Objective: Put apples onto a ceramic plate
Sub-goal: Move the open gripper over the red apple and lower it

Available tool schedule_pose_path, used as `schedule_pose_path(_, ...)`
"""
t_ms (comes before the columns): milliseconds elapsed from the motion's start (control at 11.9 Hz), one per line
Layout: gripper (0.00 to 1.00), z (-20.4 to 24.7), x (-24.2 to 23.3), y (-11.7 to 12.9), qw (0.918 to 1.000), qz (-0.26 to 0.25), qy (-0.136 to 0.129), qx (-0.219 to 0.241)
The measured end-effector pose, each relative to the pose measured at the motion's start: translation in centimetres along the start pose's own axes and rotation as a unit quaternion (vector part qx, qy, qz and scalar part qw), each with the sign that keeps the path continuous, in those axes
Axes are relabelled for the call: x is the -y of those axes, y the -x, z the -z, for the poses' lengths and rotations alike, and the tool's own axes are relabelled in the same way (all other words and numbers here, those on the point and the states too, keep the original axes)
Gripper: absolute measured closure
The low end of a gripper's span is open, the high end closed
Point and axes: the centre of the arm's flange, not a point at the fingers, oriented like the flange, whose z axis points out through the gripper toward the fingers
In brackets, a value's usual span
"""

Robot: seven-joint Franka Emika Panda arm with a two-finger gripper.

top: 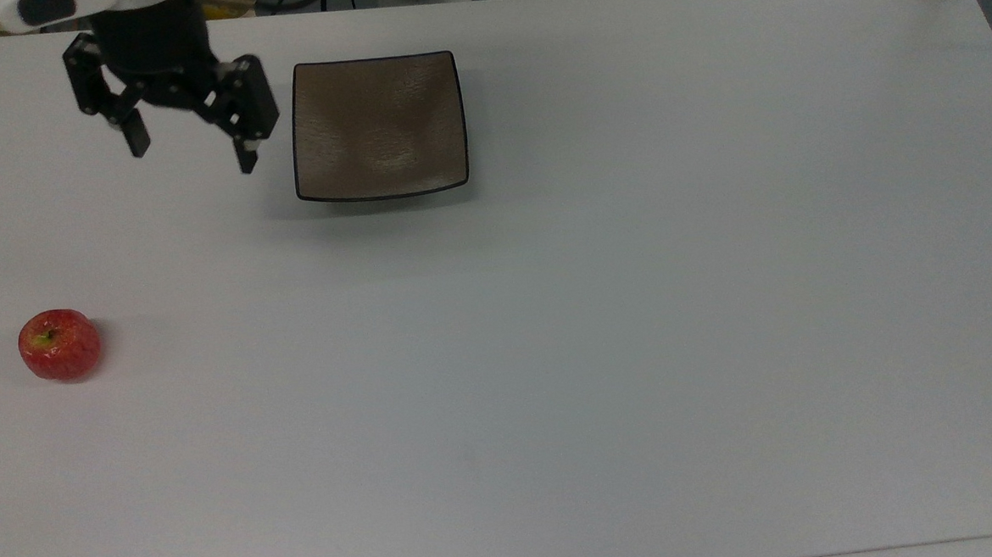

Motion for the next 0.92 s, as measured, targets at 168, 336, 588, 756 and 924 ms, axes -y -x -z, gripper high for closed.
schedule_pose_path(168, 0.0, -2.0, -2.8, -1.6, 0.9979, -0.058, 0.007, -0.028)
schedule_pose_path(336, 0.0, -3.3, -5.3, -2.8, 0.9933, -0.096, 0.012, -0.064)
schedule_pose_path(588, 0.0, -5.5, -10.2, -3.9, 0.9797, -0.164, 0.015, -0.114)
schedule_pose_path(756, 0.0, -8.6, -13.6, -4.2, 0.9699, -0.205, 0.021, -0.13)
schedule_pose_path(924, 0.0, -12.4, -15.5, -4.3, 0.9651, -0.223, 0.026, -0.134)
